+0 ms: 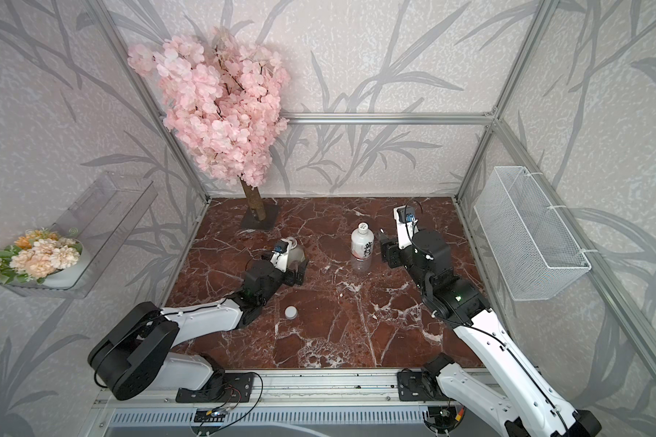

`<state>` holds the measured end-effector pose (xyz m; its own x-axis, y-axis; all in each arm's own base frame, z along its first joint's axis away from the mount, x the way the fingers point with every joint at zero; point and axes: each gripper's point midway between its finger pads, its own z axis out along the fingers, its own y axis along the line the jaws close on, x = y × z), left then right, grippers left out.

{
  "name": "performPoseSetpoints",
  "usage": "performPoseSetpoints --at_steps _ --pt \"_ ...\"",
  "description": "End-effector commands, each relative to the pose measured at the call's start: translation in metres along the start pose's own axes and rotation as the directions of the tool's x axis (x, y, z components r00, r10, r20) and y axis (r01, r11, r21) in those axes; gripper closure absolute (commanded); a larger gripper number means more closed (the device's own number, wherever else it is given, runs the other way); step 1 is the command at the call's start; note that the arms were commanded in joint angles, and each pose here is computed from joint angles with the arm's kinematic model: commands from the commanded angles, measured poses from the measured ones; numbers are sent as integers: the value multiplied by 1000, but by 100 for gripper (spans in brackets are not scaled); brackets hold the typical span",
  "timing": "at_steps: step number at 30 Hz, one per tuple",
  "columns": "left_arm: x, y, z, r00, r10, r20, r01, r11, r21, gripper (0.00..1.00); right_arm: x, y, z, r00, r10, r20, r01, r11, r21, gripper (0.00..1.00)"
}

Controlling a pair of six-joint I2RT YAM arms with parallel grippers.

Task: Screw on the bottle caps
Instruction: Pick up the plastic bottle at the center of the board.

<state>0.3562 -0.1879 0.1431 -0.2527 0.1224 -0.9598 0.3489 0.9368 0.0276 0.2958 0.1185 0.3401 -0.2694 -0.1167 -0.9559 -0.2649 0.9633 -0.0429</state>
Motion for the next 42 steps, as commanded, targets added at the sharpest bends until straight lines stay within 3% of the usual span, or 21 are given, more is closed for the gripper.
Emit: performPoseSetpoints --at_steps 1,14,30,42 --pt "-13 2 2 998 -29 48 29 1000 -9 0 -3 -5 -3 1000 2 23 -2 1000 18 23" --pt "-7 4 6 998 -39 43 39 999 -15 0 -1 -6 -4 1000 -3 20 3 1000 22 23" --pt "-5 7 6 998 -41 42 43 999 -31 20 2 -6 -4 1000 -7 16 6 1000 22 23" --pt "-10 8 3 998 -34 53 36 999 -31 27 4 -6 -4 1000 -8 12 8 1000 19 23"
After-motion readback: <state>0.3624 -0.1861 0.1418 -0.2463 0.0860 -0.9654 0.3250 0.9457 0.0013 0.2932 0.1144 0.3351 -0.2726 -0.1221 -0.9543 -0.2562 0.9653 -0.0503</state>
